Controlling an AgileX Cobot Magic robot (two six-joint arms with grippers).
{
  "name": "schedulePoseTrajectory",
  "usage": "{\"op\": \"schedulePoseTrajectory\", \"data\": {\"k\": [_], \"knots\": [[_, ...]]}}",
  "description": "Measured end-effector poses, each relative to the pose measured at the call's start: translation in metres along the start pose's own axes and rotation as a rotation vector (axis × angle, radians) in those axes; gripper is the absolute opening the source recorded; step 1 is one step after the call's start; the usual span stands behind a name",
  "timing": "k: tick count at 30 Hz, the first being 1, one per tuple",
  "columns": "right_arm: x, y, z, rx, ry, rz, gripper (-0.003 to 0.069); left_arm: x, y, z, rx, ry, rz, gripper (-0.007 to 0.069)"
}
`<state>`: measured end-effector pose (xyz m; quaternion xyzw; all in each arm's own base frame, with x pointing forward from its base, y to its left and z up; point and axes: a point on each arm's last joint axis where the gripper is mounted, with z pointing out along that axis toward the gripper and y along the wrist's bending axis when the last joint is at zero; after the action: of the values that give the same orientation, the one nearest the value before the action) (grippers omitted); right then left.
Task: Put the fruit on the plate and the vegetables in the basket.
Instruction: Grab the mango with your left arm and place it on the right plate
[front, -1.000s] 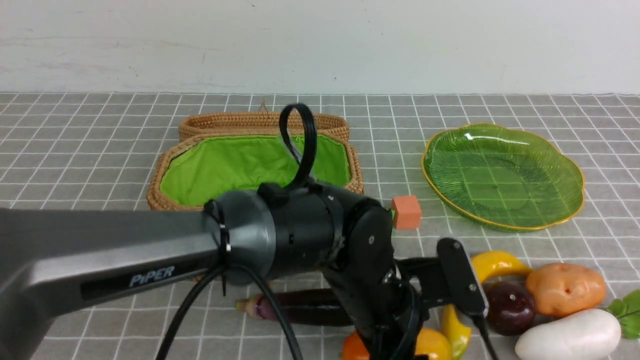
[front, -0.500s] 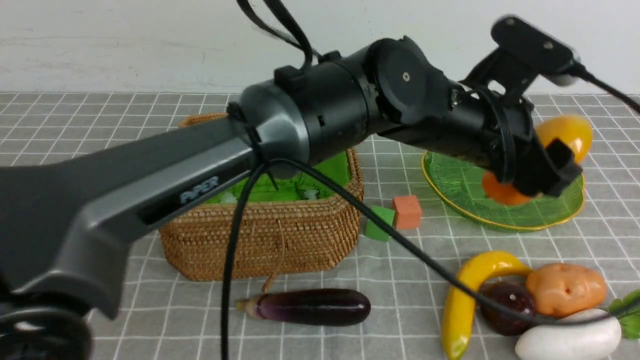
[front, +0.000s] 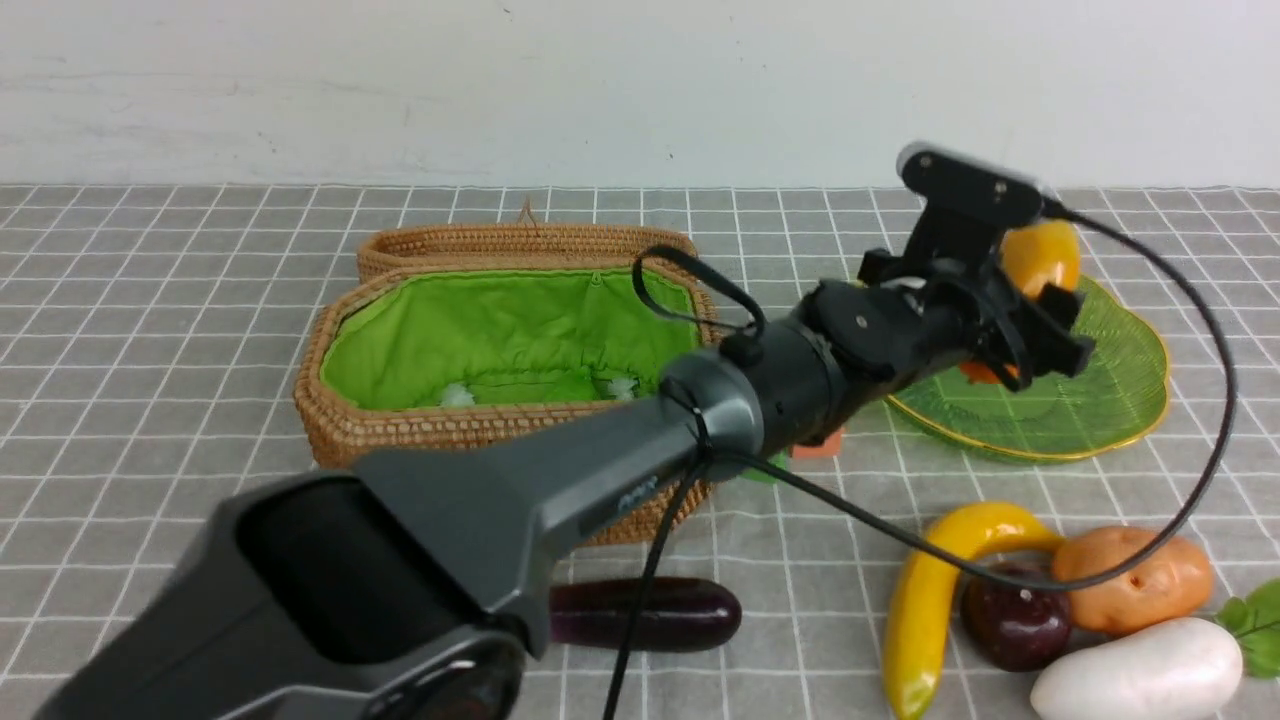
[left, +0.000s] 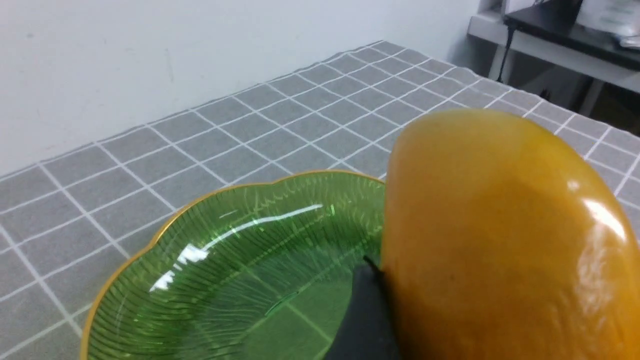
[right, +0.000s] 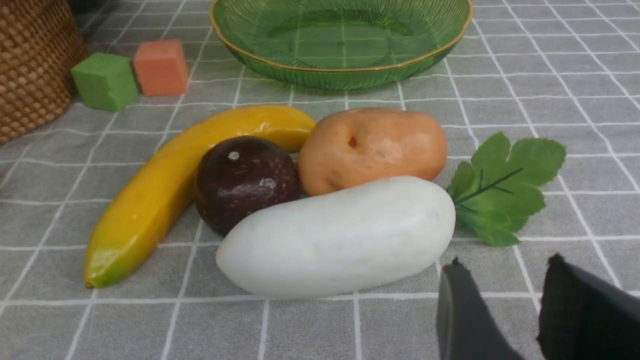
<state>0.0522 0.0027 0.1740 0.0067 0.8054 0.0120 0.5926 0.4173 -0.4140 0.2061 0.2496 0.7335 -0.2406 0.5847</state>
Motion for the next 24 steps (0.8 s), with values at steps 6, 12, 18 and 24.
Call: {"op": "schedulePoseTrajectory", "data": {"k": [6, 12, 18, 24], "knots": [[0.0, 0.0, 0.0, 0.0, 0.0, 0.0, 0.0242, 0.031, 0.007, 0.011, -0.064, 0.029, 0.002, 0.0556], [0.0, 0.0, 0.0, 0.0, 0.0, 0.0, 0.0242, 0.036, 0.007, 0.013, -0.064, 0.037, 0.001, 0.0567], [0.0, 0.0, 0.0, 0.0, 0.0, 0.0, 0.0242, 0.036, 0.007, 0.013, -0.059, 0.039, 0.001, 0.0603], [0.0, 0.0, 0.0, 0.0, 0.0, 0.0, 0.0242, 0.028, 0.006, 0.011, -0.054, 0.027, 0.025, 0.0587]]}}
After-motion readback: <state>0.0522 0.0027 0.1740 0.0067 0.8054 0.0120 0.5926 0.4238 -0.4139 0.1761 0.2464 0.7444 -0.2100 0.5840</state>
